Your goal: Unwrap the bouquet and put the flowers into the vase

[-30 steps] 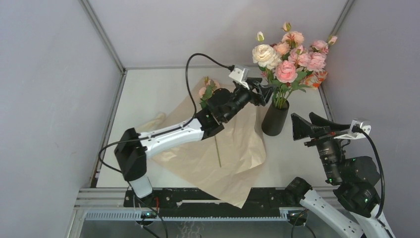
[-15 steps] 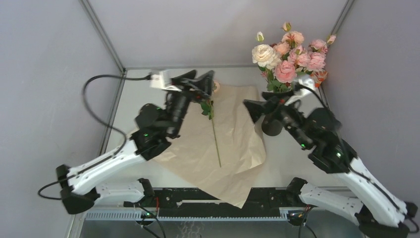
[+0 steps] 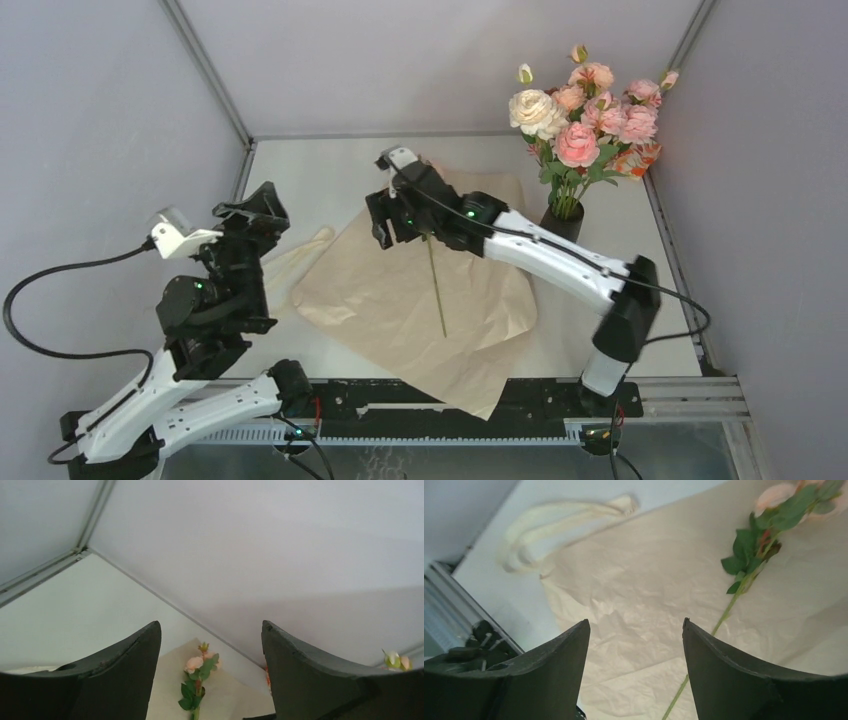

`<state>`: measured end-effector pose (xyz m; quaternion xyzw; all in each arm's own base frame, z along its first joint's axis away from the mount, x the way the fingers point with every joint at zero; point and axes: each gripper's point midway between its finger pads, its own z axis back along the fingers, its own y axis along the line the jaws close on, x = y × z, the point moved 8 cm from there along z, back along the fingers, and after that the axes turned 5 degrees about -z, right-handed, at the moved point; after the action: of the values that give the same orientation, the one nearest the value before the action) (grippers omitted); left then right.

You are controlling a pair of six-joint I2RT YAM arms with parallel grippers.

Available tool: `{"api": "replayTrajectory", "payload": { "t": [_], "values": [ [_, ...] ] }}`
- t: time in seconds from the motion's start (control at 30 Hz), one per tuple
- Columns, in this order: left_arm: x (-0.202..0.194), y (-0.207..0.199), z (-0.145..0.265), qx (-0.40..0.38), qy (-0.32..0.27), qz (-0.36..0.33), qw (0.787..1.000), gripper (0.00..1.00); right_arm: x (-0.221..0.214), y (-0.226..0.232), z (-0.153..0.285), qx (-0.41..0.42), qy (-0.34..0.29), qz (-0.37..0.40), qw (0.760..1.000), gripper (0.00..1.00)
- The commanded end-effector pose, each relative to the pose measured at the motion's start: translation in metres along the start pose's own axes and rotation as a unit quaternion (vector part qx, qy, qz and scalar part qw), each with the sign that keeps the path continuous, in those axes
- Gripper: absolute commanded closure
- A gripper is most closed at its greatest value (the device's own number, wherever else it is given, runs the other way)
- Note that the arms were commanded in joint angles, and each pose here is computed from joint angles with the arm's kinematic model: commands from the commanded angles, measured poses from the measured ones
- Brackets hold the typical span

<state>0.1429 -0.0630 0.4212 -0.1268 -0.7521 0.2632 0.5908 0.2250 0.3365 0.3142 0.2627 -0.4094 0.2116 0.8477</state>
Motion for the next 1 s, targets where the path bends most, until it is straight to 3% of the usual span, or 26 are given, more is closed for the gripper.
{"api": "replayTrajectory", "payload": {
  "t": [0.0,0.43,0.67,0.97],
  "values": [
    [-0.007,0.020,0.002,0.043,0.005,-0.022,0.999,0.21,-0.002,-0.002,-0.034,-0.022,0.064,-0.019,0.998,0.24],
    [-0.024,0.037,0.008,0.053,0.038,-0.080,0.995,0.16,-0.003,-0.085,-0.147,-0.101,0.135,-0.105,0.980,0.29],
    [-0.030,0.036,0.007,0.050,0.043,-0.087,0.994,0.14,-0.021,-0.140,-0.178,-0.164,0.168,-0.142,0.962,0.28],
    [-0.051,0.027,0.001,0.037,0.069,-0.107,0.991,0.13,-0.040,-0.168,-0.199,-0.173,0.193,-0.152,0.954,0.33]
  ]
}}
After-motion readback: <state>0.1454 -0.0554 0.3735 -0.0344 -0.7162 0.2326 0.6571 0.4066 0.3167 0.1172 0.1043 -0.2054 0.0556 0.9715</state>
